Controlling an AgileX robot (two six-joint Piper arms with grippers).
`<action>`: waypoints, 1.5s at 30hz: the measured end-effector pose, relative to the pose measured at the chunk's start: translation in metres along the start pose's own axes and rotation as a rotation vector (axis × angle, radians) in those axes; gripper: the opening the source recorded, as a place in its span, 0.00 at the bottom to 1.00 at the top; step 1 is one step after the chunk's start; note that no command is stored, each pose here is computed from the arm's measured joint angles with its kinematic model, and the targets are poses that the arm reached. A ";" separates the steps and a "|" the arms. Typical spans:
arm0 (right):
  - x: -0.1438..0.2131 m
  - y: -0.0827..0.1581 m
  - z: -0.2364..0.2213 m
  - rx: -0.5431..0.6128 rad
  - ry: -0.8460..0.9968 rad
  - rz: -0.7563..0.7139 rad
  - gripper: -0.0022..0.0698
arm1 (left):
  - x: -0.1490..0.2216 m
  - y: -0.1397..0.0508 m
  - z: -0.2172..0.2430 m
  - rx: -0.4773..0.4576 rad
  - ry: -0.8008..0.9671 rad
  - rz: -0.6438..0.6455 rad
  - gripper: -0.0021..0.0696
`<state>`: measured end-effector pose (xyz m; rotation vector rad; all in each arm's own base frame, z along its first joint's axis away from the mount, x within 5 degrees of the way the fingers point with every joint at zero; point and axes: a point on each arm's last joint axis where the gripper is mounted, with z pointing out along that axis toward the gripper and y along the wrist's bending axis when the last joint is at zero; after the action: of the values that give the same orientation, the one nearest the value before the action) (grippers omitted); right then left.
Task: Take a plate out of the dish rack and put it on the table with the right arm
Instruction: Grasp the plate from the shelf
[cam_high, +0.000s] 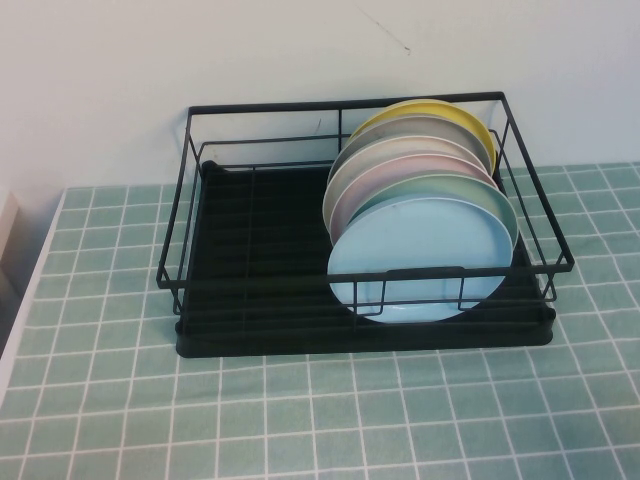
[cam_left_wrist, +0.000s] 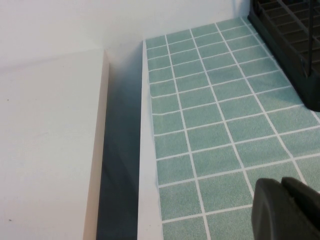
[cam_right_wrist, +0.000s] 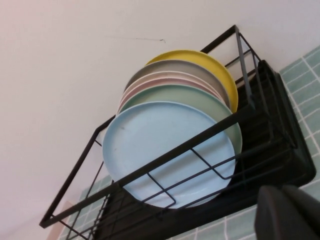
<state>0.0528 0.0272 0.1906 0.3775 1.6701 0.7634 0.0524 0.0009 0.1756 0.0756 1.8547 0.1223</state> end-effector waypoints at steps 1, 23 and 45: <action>0.000 0.000 0.000 -0.001 0.000 -0.022 0.03 | 0.000 0.000 0.000 0.000 0.000 0.000 0.02; -0.107 0.113 0.017 -0.241 0.155 -0.743 0.03 | 0.000 0.000 0.000 0.000 0.000 0.000 0.02; -0.166 0.144 0.174 -0.473 0.804 -1.298 0.03 | 0.000 0.000 0.000 0.000 0.000 0.000 0.02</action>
<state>0.2382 0.0782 0.3954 -1.4023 1.8873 0.2428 0.0524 0.0009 0.1756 0.0756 1.8547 0.1223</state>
